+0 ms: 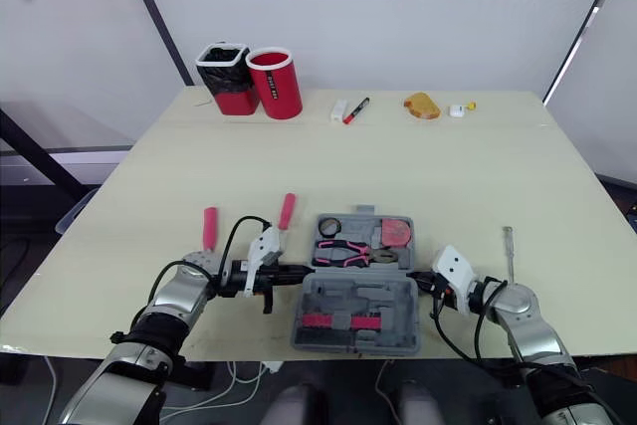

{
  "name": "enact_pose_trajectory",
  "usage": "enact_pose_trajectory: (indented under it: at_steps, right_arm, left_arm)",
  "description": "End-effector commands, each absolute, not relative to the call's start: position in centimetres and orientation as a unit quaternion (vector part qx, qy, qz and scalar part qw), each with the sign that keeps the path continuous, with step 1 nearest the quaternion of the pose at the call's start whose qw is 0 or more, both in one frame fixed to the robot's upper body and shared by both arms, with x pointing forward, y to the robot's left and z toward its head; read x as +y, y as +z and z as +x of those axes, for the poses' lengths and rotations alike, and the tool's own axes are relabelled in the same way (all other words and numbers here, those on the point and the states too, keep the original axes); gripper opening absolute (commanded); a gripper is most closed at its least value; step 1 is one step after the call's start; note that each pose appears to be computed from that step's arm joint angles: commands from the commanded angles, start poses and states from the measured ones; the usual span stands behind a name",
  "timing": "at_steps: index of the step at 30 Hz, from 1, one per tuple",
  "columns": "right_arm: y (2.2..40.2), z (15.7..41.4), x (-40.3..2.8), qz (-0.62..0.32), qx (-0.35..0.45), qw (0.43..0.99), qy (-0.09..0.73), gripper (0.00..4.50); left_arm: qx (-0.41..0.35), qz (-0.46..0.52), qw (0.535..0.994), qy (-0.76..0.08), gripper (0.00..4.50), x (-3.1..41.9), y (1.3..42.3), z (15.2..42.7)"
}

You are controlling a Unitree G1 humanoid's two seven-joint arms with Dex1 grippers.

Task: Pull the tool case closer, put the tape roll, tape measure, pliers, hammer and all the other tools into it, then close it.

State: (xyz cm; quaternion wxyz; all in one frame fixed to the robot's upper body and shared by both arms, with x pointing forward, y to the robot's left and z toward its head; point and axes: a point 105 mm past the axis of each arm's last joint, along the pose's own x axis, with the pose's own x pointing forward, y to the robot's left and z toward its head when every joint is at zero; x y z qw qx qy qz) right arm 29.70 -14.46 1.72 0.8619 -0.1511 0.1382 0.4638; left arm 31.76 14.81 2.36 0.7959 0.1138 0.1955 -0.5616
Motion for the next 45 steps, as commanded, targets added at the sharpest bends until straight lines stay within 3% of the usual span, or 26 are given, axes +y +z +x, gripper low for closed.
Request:
enact_pose_trajectory:
  at_steps: [1, 45]
  right_arm:
    - [3.5, 30.5, -13.0, -0.157, 0.091, 0.859, 0.480, 0.01]
    - [4.0, 32.1, -12.9, -0.168, 0.064, 0.870, 0.460, 0.01]
  left_arm:
    - [0.188, 0.121, 0.803, -0.553, 0.10, 15.0, 2.7, 32.3]
    - [0.166, 0.139, 0.818, -0.534, 0.10, 15.0, 3.2, 33.9]
